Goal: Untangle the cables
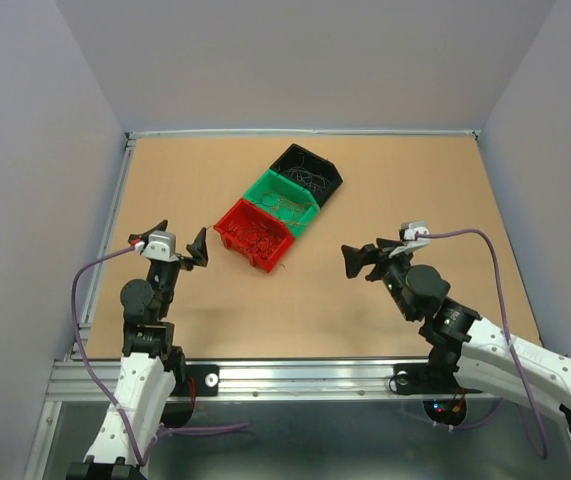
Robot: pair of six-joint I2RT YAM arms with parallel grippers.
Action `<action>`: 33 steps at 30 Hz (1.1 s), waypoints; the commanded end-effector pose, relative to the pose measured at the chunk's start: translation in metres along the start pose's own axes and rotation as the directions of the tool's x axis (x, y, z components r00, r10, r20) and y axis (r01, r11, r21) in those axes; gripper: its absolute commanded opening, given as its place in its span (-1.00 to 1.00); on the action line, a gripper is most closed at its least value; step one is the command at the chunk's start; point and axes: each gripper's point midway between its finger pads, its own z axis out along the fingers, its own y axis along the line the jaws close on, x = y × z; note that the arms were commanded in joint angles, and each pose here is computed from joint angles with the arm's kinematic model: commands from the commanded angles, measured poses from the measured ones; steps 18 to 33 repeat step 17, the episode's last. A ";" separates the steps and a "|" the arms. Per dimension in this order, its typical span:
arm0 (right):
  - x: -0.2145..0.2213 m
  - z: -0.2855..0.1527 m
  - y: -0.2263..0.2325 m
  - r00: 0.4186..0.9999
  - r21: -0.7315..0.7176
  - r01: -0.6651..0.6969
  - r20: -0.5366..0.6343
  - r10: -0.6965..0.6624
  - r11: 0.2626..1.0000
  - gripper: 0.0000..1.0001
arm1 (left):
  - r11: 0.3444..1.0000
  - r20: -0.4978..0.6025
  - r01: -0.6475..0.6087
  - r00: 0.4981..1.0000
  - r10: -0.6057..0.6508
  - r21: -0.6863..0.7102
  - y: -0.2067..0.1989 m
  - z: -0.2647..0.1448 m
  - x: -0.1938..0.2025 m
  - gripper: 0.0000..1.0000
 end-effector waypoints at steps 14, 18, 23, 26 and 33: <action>-0.009 0.006 -0.002 0.996 0.027 -0.030 0.080 0.027 0.999 1.00 | 0.992 0.039 -0.102 0.994 0.100 0.077 -0.010 0.003 0.000 0.98; -0.004 0.008 -0.005 0.998 0.044 -0.013 0.067 0.010 0.999 1.00 | 0.990 0.044 -0.109 0.993 0.106 0.089 -0.012 0.002 0.001 0.98; -0.004 0.008 -0.005 0.998 0.044 -0.013 0.067 0.010 0.999 1.00 | 0.990 0.044 -0.109 0.993 0.106 0.089 -0.012 0.002 0.001 0.98; -0.004 0.008 -0.005 0.998 0.044 -0.013 0.067 0.010 0.999 1.00 | 0.990 0.044 -0.109 0.993 0.106 0.089 -0.012 0.002 0.001 0.98; -0.004 0.008 -0.005 0.998 0.044 -0.013 0.067 0.010 0.999 1.00 | 0.990 0.044 -0.109 0.993 0.106 0.089 -0.012 0.002 0.001 0.98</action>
